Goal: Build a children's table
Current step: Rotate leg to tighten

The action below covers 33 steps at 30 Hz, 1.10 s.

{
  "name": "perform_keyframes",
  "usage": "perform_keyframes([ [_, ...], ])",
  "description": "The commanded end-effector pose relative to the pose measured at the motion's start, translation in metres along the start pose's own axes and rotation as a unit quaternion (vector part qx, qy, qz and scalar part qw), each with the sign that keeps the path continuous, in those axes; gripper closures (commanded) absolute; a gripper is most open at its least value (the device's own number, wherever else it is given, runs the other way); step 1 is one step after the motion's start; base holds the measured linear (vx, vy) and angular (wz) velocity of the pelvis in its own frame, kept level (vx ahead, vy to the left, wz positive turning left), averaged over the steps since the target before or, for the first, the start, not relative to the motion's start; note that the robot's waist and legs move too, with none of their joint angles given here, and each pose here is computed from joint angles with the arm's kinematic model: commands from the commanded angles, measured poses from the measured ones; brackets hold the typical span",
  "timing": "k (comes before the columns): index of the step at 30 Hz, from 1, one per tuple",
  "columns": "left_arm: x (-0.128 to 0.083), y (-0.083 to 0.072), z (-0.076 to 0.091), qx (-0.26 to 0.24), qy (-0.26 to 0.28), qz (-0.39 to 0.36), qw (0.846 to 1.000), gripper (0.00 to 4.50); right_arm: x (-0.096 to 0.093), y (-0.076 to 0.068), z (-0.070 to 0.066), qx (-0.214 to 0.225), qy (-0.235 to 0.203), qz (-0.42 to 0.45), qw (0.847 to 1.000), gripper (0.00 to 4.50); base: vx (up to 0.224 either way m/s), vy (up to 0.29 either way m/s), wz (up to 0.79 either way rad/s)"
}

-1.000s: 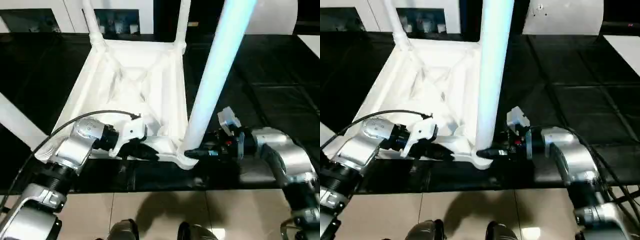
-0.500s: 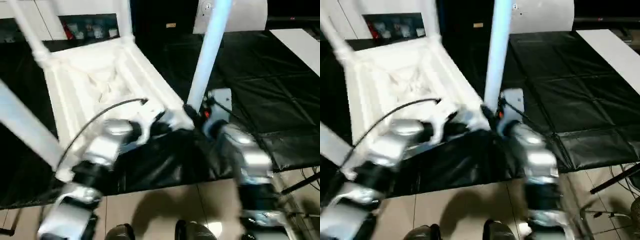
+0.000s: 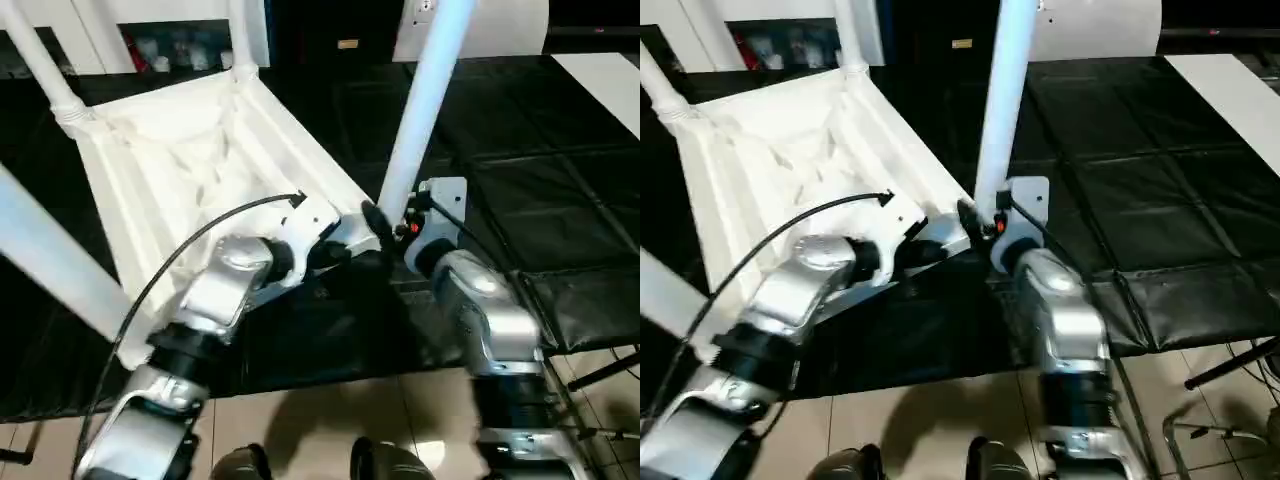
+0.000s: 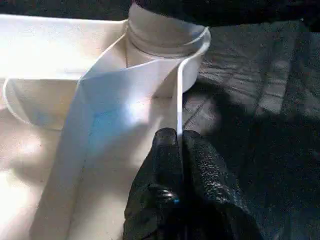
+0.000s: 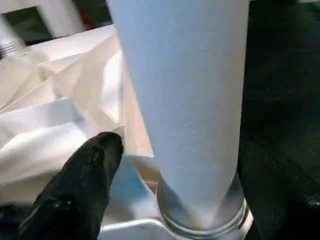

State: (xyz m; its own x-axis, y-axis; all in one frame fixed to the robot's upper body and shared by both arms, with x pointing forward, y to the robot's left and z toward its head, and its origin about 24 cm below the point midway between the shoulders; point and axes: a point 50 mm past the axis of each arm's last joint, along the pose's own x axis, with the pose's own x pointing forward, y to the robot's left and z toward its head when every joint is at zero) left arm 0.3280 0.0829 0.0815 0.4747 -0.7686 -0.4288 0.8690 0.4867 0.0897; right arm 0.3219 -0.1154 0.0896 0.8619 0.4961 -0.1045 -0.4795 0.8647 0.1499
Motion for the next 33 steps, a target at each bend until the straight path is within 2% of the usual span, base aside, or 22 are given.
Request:
perform_keyframes([
  [1,0.001,-0.014,-0.003,0.022,-0.01,-0.071,0.997,4.5,-0.001,0.003,0.001,-0.005,-0.002,0.064,0.998,0.41,0.0,0.0,0.0],
  [3,-0.005,-0.014,-0.007,0.033,-0.009,-0.094,0.995,4.5,-0.006,-0.004,0.005,-0.022,-0.001,0.089,0.996,0.34,0.0,0.0,0.0],
  [4,-0.012,-0.014,-0.011,0.045,-0.002,-0.118,0.992,4.5,-0.013,-0.01,0.007,-0.042,0.007,0.128,0.991,0.09,0.0,0.0,0.0],
  [8,-0.019,-0.013,-0.017,0.059,0.011,-0.138,0.989,4.5,-0.019,-0.011,0.007,-0.058,0.025,0.179,0.982,0.09,0.0,0.0,0.0],
  [9,-0.028,-0.013,-0.023,0.068,0.02,-0.17,0.983,4.5,-0.028,-0.012,0.004,-0.085,0.053,0.246,0.964,0.09,0.0,0.0,0.0],
  [12,-0.036,-0.014,-0.025,0.072,0.02,-0.203,0.976,4.5,-0.037,-0.011,0.001,-0.099,0.077,0.314,0.941,0.09,0.0,0.0,0.0],
  [13,-0.04,-0.014,-0.027,0.077,0.023,-0.221,0.972,4.5,-0.041,-0.011,0.0,-0.106,0.087,0.348,0.927,0.24,0.0,0.0,0.0],
  [14,-0.041,-0.014,-0.027,0.077,0.023,-0.223,0.972,4.5,-0.041,-0.011,-0.001,-0.106,0.087,0.351,0.926,0.24,0.0,0.0,0.0],
  [15,-0.044,-0.014,-0.029,0.084,0.03,-0.239,0.967,4.5,-0.043,-0.011,-0.001,-0.108,0.097,0.379,0.914,0.34,0.0,0.0,0.0],
  [17,-0.045,-0.014,-0.03,0.086,0.033,-0.247,0.965,4.5,-0.044,-0.012,-0.001,-0.109,0.099,0.387,0.91,0.52,0.0,0.0,0.0],
  [19,-0.05,-0.013,-0.032,0.098,0.048,-0.27,0.957,4.5,-0.043,-0.014,-0.001,-0.122,0.113,0.41,0.897,0.8,0.0,0.0,0.0],
  [21,-0.052,-0.012,-0.032,0.102,0.052,-0.278,0.954,4.5,-0.043,-0.015,-0.002,-0.13,0.12,0.423,0.889,0.89,0.0,0.0,0.0],
  [25,-0.053,-0.01,-0.032,0.107,0.054,-0.285,0.951,4.5,-0.044,-0.014,-0.001,-0.117,0.128,0.448,0.877,1.21,0.0,0.0,0.0],
  [26,-0.054,-0.01,-0.032,0.108,0.055,-0.288,0.95,4.5,-0.045,-0.015,-0.001,-0.117,0.131,0.453,0.874,1.4,0.0,0.0,0.0],
  [29,-0.055,-0.009,-0.032,0.112,0.059,-0.292,0.948,4.5,-0.046,-0.017,-0.002,-0.114,0.138,0.462,0.868,1.56,0.0,0.0,0.0],
  [33,-0.055,-0.008,-0.033,0.114,0.059,-0.296,0.946,4.5,-0.046,-0.018,-0.002,-0.108,0.139,0.473,0.864,1.99,0.0,0.0,0.0],
])
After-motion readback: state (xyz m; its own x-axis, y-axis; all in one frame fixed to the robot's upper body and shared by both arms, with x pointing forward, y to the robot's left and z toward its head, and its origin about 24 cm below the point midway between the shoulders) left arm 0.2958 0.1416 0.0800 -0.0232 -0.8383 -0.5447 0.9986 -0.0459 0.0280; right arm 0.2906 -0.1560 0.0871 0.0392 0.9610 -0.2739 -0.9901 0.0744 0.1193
